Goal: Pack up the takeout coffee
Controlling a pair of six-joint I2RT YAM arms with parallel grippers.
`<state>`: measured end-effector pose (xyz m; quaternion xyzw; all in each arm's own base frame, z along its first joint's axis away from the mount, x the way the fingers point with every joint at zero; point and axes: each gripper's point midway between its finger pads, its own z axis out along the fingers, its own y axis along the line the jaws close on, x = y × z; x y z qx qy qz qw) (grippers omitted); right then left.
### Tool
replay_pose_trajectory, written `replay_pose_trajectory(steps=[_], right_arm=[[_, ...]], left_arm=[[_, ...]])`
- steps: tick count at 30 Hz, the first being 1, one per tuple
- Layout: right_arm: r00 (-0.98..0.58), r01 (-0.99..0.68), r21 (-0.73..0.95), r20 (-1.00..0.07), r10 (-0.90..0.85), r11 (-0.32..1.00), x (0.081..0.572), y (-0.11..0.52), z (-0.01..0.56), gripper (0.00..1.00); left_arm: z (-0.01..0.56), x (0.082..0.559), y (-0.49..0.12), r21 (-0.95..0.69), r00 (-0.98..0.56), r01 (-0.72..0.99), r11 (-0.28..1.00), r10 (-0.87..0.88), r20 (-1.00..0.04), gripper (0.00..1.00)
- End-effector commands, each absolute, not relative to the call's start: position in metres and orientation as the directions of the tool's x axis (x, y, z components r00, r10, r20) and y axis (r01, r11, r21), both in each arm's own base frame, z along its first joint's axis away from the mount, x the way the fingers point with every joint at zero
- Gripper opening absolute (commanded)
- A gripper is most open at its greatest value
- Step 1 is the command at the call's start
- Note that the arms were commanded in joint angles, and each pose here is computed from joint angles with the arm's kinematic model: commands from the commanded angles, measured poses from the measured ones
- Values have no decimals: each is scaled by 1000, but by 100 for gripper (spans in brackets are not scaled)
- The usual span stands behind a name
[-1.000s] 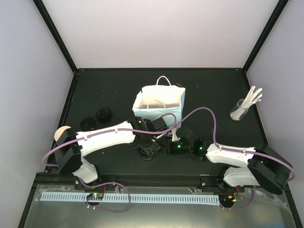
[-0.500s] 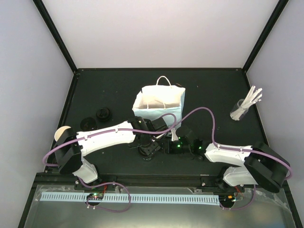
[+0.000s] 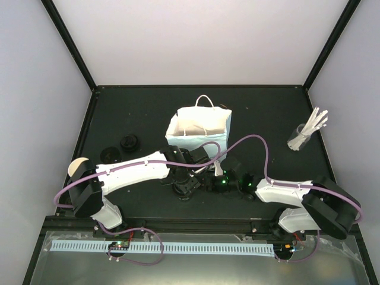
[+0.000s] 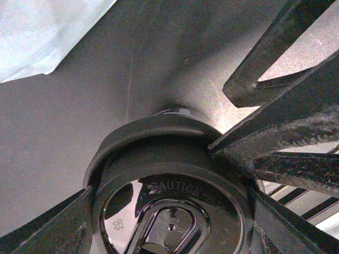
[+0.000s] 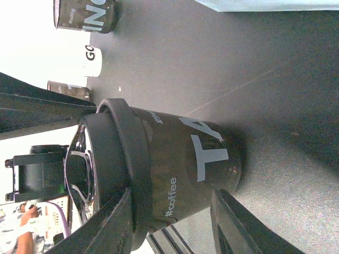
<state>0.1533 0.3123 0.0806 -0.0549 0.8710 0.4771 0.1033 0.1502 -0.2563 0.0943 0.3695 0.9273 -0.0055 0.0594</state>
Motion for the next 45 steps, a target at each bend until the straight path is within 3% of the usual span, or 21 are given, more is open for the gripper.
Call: replay_pose_trajectory(steps=[1,8,19,33,45], right_arm=[[-997,-77,714,-47,-63,696,116,281,13,42],[-974,-195,630,-213,-74,752,133,264,29,42],[-915,-315,649,-401,-40,692,147,263,79,43],[-874,-353,689,-484,39,632,148,255,113,43],[-878,-361,690,-479,21,627,147,258,111,43]], left_arm=[[-1,105,-261,-121,-717,676,727,687,122,75],[4,108,-262,-111,-722,673,731,682,111,75],[18,114,-265,-96,-727,676,731,682,80,75],[52,119,-262,-38,-706,707,707,708,18,74],[70,123,-267,-33,-708,706,708,706,-17,75]])
